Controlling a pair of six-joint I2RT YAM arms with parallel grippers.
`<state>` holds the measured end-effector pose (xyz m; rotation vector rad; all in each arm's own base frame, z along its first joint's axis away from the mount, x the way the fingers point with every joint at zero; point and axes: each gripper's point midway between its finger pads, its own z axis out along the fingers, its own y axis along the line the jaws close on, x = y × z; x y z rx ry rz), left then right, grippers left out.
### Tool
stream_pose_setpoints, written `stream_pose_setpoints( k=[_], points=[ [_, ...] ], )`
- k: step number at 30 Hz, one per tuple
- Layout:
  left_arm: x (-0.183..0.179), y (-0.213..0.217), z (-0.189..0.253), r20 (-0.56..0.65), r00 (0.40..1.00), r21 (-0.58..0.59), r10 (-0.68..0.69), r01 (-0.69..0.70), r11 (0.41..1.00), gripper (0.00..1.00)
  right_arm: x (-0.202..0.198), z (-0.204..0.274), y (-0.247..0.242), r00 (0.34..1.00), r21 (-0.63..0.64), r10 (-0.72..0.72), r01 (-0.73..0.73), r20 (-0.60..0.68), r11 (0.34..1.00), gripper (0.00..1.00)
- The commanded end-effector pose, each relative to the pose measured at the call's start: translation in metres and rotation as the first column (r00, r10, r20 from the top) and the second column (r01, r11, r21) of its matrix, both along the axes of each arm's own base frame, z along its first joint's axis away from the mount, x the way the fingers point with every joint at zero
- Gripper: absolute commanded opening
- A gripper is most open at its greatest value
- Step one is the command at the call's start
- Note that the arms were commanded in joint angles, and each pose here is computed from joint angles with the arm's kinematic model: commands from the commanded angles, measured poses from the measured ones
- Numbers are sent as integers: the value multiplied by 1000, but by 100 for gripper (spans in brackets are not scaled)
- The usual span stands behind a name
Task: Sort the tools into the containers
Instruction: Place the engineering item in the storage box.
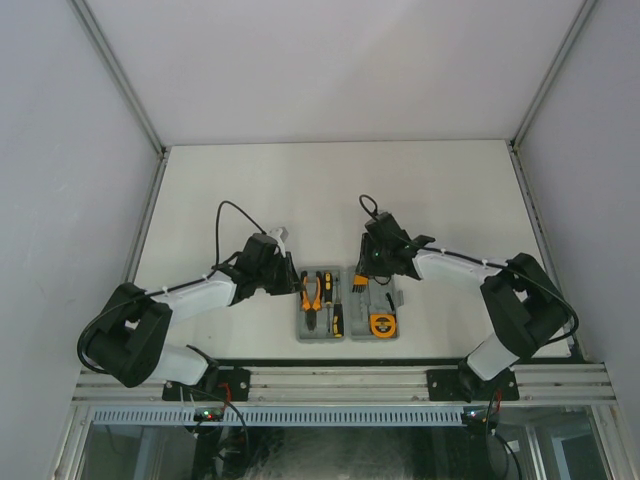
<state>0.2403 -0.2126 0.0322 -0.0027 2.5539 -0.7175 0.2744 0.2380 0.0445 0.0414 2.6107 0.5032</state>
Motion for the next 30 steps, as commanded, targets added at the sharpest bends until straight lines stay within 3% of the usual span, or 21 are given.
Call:
stream_pose_setpoints(
  k=[1, 11, 30],
  points=[
    [-3, 8, -5, -20, 1000, 47, -2, 3, 999, 18, 9, 6, 4, 999, -47, 21, -20, 32, 999, 32],
    [-3, 9, -6, -23, 1000, 49, 0, 1, 999, 18, 6, -6, 18, 993, -51, 117, -117, -1, 992, 32],
    [-3, 8, -5, -25, 1000, 45, 0, 2, 999, 18, -15, -1, 43, 940, 73, 339, -337, -24, 939, 31]
  ],
)
